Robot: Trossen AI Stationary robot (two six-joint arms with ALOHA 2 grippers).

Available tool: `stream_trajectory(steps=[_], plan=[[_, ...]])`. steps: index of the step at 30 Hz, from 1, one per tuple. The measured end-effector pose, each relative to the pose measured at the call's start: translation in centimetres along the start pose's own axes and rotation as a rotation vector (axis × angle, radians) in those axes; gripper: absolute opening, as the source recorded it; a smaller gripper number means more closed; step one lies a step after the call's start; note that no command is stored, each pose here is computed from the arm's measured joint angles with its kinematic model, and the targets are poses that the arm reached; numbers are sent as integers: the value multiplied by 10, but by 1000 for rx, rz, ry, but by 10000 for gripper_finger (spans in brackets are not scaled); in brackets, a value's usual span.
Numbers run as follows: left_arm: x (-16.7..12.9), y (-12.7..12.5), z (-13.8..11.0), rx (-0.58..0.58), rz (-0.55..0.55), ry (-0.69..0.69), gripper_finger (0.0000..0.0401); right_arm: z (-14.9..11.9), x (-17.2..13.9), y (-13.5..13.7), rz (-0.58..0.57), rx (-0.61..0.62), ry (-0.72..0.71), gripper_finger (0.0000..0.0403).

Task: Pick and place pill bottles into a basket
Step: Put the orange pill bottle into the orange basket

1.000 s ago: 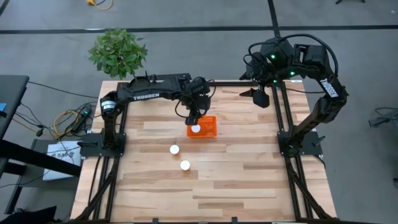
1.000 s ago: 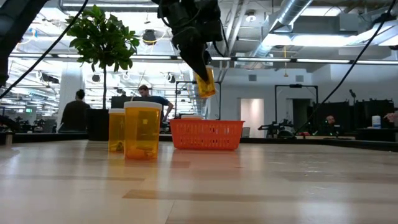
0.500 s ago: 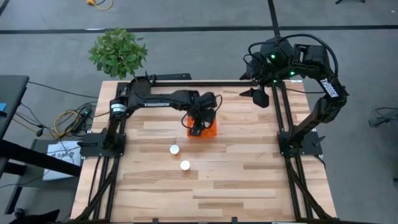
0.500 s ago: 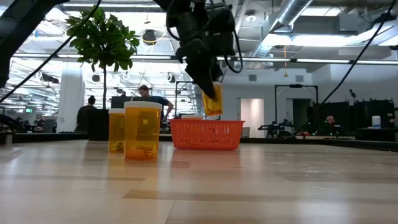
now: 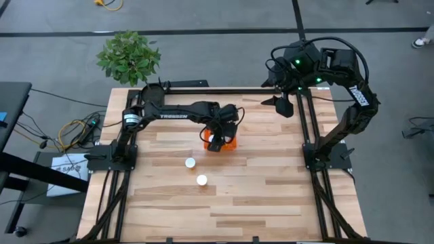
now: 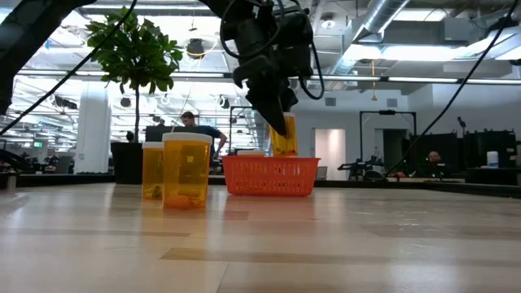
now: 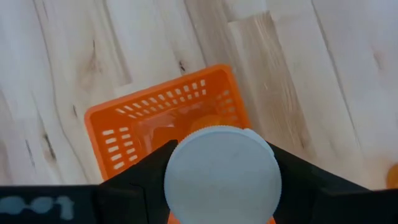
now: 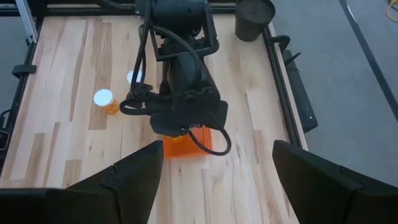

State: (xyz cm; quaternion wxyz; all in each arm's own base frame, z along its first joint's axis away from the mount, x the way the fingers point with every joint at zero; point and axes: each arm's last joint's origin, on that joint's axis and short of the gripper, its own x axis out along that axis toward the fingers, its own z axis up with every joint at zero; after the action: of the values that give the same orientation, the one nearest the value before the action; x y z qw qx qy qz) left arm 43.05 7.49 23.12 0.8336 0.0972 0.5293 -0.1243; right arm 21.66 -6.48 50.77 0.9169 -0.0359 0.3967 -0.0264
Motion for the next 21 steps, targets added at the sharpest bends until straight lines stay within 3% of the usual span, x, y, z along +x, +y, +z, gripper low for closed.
stream_trajectory(steps=[21], plan=[[4,0,0,18,26,22,195,2,1,7,23,-11,-3,297]])
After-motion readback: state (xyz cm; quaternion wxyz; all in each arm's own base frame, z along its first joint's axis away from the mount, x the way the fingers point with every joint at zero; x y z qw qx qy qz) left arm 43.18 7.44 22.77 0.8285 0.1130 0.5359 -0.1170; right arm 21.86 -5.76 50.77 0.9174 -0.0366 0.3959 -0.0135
